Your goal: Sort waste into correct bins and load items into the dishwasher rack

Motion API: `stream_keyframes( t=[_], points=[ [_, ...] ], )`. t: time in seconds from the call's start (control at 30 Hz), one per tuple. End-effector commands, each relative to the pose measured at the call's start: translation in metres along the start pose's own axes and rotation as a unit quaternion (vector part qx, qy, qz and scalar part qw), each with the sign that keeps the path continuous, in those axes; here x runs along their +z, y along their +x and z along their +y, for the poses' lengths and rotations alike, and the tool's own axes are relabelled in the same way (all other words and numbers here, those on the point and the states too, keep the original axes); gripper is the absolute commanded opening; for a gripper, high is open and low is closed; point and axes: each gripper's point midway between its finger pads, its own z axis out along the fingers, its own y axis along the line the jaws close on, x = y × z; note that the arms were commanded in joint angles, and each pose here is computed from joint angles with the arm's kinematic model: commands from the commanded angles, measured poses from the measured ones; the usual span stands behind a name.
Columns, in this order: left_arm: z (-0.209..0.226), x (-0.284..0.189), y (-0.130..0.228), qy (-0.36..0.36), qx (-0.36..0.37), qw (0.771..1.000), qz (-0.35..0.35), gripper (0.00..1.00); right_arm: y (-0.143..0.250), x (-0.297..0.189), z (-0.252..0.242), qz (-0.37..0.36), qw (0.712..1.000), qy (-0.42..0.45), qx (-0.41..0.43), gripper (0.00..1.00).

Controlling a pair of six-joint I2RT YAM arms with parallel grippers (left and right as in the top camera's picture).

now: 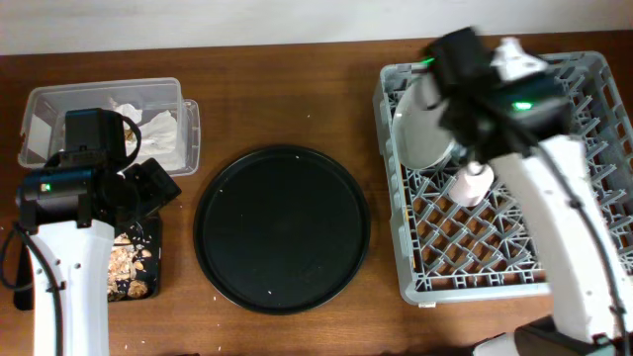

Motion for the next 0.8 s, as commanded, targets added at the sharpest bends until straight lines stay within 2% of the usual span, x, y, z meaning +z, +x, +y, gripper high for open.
stream_keyframes(
  t=[0.0,0.1,0.17,0.23,0.37,0.5,0.6,0.77],
  points=[
    [0.000,-0.003,-0.002,0.003,-0.004,1.000,-0.005,0.99,0.009,0.039,0.027,0.124,0.981,-0.131,-0.069,0.04],
    [0.000,-0.003,-0.002,0.003,-0.004,1.000,-0.005,0.99,0.011,0.085,0.020,0.211,0.961,-0.176,-0.030,0.04],
    [0.000,-0.003,-0.002,0.003,-0.004,1.000,-0.005,0.99,0.018,0.098,0.030,0.244,0.943,-0.222,-0.050,0.04],
    [0.000,-0.003,-0.002,0.003,-0.004,1.000,-0.005,0.99,0.038,0.112,0.052,0.294,0.909,-0.283,-0.083,0.04],
    [0.000,-0.003,-0.002,0.003,-0.004,1.000,-0.005,0.99,0.051,0.119,0.061,0.324,0.894,-0.298,-0.087,0.04],
    [0.000,-0.003,-0.002,0.003,-0.004,1.000,-0.005,0.99,0.040,0.087,0.062,0.301,0.890,-0.333,-0.085,0.04],
    [0.000,-0.003,-0.003,0.003,-0.004,1.000,-0.005,0.99,0.032,0.040,0.047,0.262,0.890,-0.357,-0.109,0.04],
    [0.000,-0.003,-0.002,0.003,-0.004,1.000,-0.005,0.99,0.056,-0.033,0.004,0.255,0.886,-0.355,-0.155,0.04]
  ],
)
